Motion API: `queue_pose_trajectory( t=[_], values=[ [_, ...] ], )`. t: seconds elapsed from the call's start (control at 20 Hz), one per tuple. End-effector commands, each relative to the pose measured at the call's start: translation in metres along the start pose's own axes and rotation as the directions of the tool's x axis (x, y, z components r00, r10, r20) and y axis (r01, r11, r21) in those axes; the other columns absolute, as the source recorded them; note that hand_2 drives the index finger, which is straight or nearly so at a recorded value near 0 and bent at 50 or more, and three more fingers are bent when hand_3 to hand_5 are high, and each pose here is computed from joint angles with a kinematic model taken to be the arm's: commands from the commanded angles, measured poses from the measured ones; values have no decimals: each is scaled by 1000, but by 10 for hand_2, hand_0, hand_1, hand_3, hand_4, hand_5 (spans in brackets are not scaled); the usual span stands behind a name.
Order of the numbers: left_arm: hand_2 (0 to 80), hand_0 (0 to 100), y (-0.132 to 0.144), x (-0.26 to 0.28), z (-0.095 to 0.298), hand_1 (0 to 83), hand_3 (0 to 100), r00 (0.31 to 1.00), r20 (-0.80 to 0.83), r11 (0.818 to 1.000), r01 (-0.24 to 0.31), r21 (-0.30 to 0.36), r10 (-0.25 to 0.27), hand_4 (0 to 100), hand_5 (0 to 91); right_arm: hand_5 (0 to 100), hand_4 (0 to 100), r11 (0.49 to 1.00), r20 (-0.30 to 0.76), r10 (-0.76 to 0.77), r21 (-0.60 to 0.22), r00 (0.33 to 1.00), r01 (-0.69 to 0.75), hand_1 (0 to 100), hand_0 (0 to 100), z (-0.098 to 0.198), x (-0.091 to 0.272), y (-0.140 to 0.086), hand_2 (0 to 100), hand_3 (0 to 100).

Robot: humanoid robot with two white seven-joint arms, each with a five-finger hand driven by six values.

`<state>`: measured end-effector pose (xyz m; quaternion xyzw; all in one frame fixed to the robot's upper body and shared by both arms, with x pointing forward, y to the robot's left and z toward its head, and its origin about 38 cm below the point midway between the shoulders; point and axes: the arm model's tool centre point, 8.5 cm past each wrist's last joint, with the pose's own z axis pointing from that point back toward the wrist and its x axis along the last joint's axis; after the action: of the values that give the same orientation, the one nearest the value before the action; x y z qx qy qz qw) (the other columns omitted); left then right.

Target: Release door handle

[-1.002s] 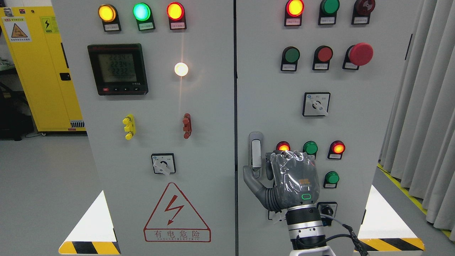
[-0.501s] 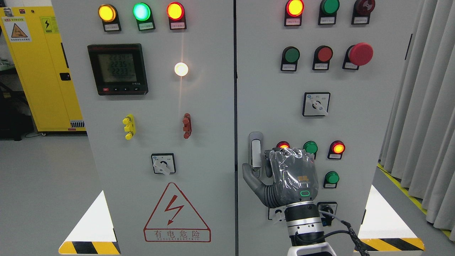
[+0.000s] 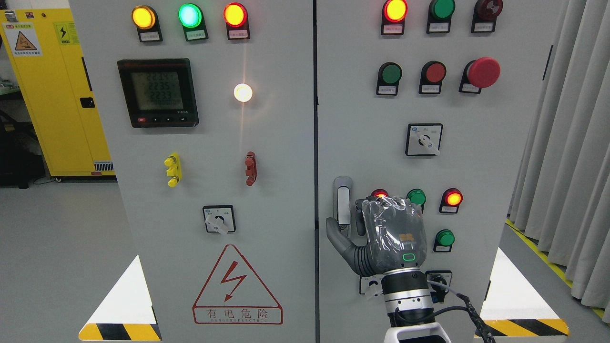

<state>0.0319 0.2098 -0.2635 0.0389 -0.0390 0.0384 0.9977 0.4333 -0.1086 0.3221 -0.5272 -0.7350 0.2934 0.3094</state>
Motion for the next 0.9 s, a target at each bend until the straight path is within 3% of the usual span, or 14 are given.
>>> queue_pose_trajectory(
  t=[0.0,0.6,0.85],
  values=[
    [0,120,-1,4,0,556,0,1000,12,1000,-1,-2,1,0,0,1000,1000,1000,-2,-1,8,1000,1,406,341,0,0,2,947,1000],
    [0,120,-1,4,0,556,0,1000,12,1000,-1,-2,1,0,0,1000,1000,1000,-4,-4,6,1000,4,391,392,0,0,1,945,1000],
    [0,120,-1,4,0,556,0,1000,12,1000,-1,-2,1,0,0,1000,1000,1000,-2,-5,0,1000,5,387,466,1,0,0,946,1000]
  ],
)
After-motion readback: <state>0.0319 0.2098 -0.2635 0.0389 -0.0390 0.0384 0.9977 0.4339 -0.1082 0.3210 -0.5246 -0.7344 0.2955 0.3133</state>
